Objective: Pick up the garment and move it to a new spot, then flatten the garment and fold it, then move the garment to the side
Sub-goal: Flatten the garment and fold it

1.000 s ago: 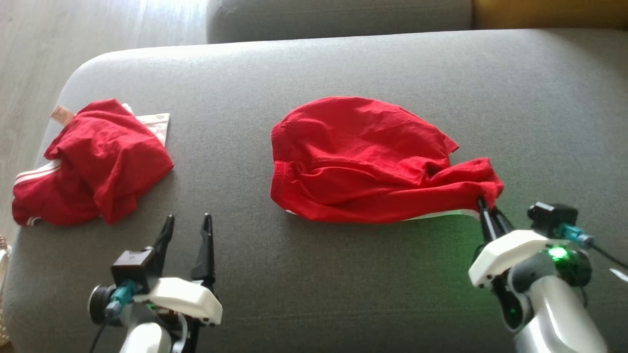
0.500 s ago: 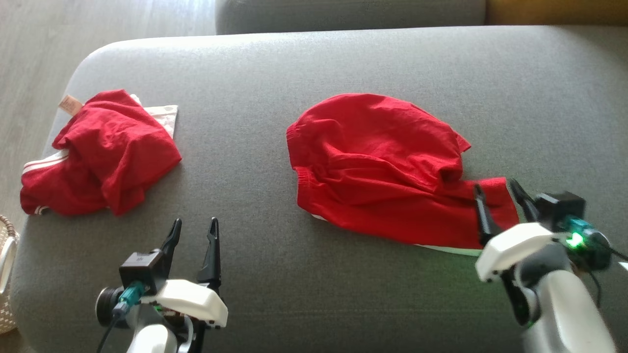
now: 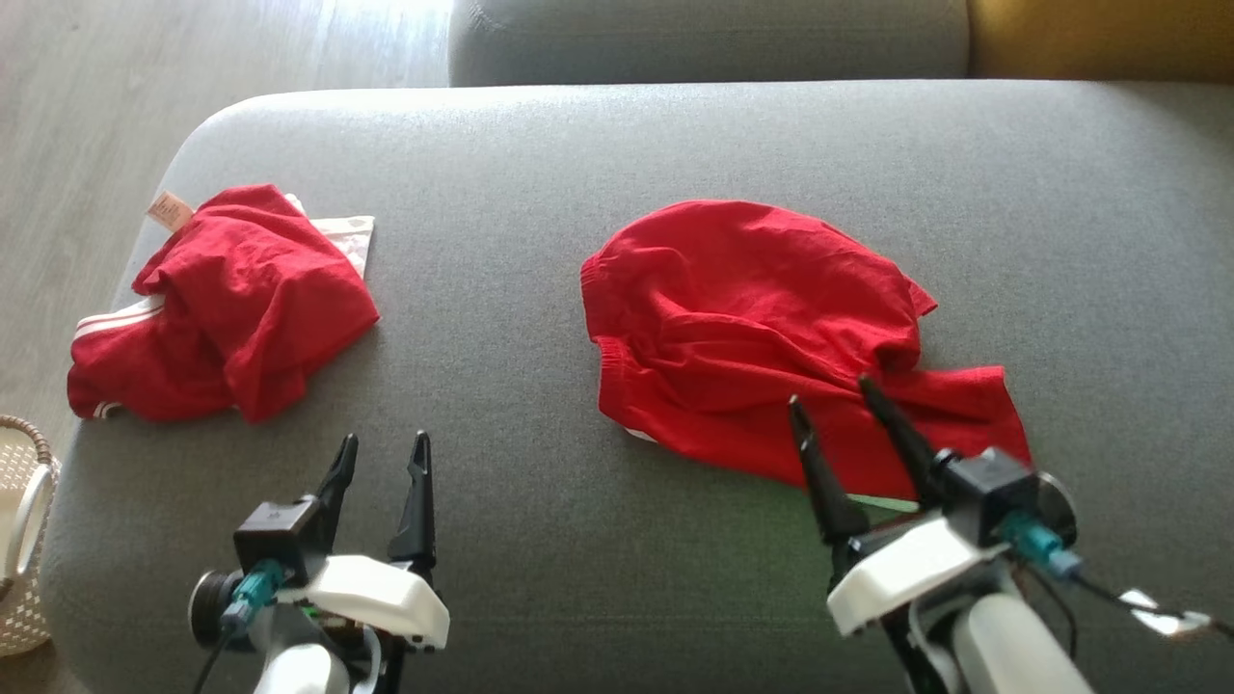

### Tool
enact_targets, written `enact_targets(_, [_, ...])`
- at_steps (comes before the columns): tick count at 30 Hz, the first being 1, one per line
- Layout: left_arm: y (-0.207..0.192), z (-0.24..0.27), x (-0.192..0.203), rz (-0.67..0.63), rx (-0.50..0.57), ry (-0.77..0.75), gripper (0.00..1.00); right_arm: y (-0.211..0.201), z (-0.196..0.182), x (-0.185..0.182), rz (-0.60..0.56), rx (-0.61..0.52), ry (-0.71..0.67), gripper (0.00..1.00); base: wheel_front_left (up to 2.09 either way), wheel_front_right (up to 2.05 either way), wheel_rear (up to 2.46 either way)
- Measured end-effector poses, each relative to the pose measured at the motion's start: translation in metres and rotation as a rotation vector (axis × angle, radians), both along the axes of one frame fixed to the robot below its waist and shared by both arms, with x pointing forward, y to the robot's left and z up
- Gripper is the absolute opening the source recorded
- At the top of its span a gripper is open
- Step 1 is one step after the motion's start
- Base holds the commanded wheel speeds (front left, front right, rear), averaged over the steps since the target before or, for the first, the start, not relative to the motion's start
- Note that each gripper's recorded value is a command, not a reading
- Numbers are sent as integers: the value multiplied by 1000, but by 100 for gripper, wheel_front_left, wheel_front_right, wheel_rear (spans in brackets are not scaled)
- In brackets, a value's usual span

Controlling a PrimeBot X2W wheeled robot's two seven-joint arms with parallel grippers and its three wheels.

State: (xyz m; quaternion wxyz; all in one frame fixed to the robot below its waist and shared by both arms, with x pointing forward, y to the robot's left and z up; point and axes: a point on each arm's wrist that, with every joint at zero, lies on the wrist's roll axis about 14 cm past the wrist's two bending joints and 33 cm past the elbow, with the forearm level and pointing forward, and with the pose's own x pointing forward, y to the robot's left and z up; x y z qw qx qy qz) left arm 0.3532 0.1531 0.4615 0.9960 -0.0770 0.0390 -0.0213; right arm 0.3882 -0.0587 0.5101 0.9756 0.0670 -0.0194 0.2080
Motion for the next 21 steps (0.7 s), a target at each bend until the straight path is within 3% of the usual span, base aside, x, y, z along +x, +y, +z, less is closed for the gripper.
enact_targets(10, [4,-5,-3,14,-4,15,100,36,-18,-12,119,-35,33,100,0,0,0])
enact_targets(16, [8,-15,-8,29,-5,52,100,86,-27,1,290,-144,29,100,0,0,0])
enact_targets(21, [18,-18,-9,74,-17,65,100,103,-56,13,357,-219,94,100,0,0,0])
